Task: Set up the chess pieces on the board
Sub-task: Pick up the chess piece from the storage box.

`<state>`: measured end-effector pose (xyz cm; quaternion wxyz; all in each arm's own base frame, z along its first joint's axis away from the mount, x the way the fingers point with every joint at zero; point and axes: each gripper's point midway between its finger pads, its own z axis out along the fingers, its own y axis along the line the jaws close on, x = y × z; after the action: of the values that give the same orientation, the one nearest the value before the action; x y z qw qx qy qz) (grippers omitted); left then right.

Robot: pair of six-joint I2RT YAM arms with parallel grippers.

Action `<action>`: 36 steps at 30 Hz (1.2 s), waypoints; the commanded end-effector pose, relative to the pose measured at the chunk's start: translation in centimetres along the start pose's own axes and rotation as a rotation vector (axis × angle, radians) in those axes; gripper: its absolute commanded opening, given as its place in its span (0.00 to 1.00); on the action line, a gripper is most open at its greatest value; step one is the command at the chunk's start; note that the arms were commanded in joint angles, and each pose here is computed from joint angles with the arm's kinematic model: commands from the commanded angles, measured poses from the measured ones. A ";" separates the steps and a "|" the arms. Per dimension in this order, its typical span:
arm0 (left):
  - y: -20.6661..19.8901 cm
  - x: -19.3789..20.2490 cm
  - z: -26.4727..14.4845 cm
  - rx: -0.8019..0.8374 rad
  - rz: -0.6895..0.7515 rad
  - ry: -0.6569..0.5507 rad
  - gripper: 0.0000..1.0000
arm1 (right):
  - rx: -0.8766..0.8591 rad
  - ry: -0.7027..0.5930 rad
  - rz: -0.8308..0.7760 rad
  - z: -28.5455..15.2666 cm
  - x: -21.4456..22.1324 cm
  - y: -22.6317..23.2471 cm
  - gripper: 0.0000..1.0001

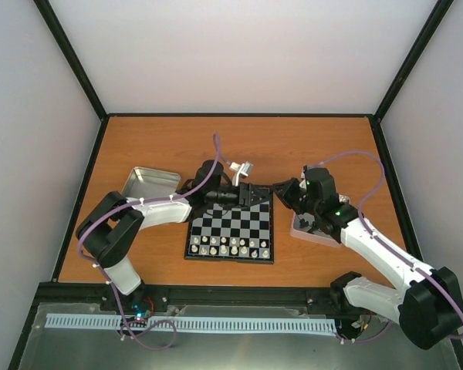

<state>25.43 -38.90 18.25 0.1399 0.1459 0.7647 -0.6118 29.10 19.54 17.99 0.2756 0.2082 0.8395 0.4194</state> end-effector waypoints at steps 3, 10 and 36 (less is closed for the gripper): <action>-0.8 -0.3 0.7 0.024 0.039 0.006 0.34 | -0.032 0.016 -0.002 0.2 0.4 0.9 0.07; -1.4 -1.3 0.7 0.007 0.126 -0.015 0.24 | -0.029 0.029 -0.010 -0.3 0.8 0.5 0.07; -7.8 3.4 -2.9 0.236 0.632 0.156 0.11 | -0.441 0.352 -0.365 -7.3 4.9 6.5 0.56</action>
<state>21.18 -37.72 22.84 0.2363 0.3741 0.6710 -0.5949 23.80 20.70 23.09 0.2444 -0.0117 0.8181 0.5205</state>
